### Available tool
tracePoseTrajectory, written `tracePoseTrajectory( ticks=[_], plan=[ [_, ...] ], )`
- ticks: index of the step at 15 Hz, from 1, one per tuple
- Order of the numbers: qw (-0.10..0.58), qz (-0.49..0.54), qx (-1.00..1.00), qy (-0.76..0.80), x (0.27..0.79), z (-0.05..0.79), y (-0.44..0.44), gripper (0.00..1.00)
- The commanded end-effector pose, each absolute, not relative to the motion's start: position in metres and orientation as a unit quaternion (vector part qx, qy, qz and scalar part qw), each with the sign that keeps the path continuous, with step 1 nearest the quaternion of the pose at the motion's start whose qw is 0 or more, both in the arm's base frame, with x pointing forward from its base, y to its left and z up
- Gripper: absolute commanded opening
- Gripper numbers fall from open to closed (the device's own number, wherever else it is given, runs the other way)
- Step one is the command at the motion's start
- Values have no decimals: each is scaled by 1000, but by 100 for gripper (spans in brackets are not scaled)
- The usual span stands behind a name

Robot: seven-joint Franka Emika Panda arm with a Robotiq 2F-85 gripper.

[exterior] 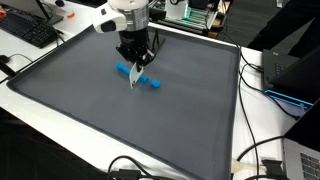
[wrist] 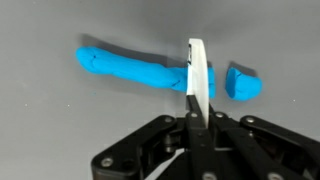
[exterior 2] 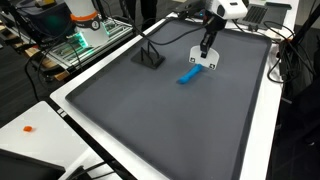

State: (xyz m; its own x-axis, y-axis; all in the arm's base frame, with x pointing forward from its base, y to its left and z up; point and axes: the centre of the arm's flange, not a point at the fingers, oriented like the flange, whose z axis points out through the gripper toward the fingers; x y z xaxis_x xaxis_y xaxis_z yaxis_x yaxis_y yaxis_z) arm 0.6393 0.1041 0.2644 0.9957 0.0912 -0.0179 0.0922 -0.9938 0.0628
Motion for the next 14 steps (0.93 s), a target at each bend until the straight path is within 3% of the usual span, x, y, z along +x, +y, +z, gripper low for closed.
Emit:
tracePoseTrajectory(
  ticks=[1,14],
  plan=[
    [42,-19,997,58,634,246,101,1],
    [36,-39,997,56,628,220,103,1]
  ],
)
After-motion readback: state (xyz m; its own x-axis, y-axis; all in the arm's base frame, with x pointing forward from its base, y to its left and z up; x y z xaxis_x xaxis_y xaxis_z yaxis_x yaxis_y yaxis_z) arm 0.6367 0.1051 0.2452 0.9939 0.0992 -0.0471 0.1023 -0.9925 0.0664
